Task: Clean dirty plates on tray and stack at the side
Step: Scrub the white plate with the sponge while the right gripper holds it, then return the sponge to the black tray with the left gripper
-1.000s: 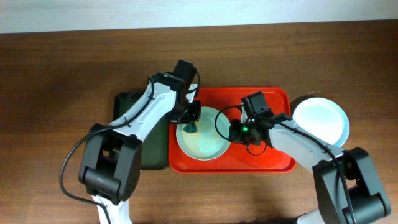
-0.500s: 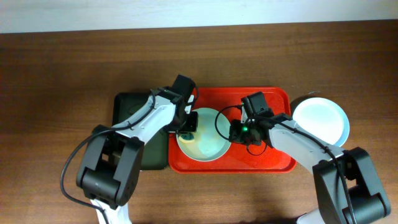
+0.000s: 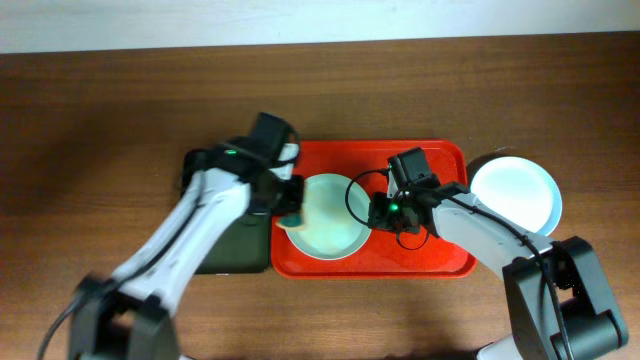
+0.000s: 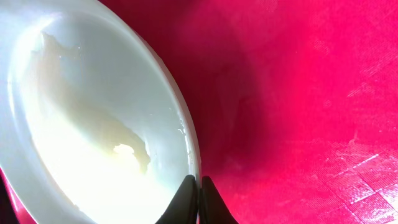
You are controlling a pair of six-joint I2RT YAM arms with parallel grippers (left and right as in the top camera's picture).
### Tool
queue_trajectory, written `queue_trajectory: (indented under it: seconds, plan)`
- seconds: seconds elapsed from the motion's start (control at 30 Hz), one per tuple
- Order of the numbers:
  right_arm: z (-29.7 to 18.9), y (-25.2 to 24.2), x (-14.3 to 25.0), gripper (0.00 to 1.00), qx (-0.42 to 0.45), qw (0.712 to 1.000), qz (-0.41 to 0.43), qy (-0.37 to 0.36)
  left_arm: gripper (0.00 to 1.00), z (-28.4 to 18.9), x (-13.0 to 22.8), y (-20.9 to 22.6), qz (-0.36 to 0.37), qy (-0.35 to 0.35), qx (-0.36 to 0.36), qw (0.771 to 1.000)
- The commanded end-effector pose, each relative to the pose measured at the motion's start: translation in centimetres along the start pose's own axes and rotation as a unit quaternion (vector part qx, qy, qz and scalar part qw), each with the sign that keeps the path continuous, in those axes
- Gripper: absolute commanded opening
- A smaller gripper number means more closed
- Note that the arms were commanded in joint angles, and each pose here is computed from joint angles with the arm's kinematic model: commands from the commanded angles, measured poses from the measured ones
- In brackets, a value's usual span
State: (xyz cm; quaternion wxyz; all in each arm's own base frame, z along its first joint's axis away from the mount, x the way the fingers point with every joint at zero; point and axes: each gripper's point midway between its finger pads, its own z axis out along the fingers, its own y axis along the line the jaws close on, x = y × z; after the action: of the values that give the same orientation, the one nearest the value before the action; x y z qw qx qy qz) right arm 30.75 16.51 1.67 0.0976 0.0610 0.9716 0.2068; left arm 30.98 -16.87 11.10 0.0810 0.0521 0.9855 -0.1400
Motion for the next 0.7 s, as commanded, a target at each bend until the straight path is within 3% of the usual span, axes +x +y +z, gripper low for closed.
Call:
queue_trajectory:
  seconds: [0.0,0.23,0.37,0.5,0.67]
  plan:
    - [0.4,-0.1,0.5,0.04,0.001,1.0,0.002,0.009,0.0,-3.5,-0.7,5.3,-0.048,-0.038,-0.084,0.995]
    - [0.4,-0.1,0.6,0.04,0.002,1.0,0.002,0.011,0.0,-0.1,1.8,10.6,-0.07,0.006,-0.169,0.983]
    - [0.4,-0.1,0.6,0.04,0.002,1.0,0.002,0.01,0.0,3.5,2.9,11.6,-0.054,0.02,-0.17,0.984]
    - [0.4,-0.1,0.6,0.04,0.002,1.0,0.002,0.01,0.0,6.3,4.0,10.8,0.015,0.047,-0.122,0.991]
    - [0.4,-0.1,0.6,0.04,0.002,1.0,0.002,0.01,0.0,5.7,0.8,10.6,0.035,-0.005,-0.131,0.991]
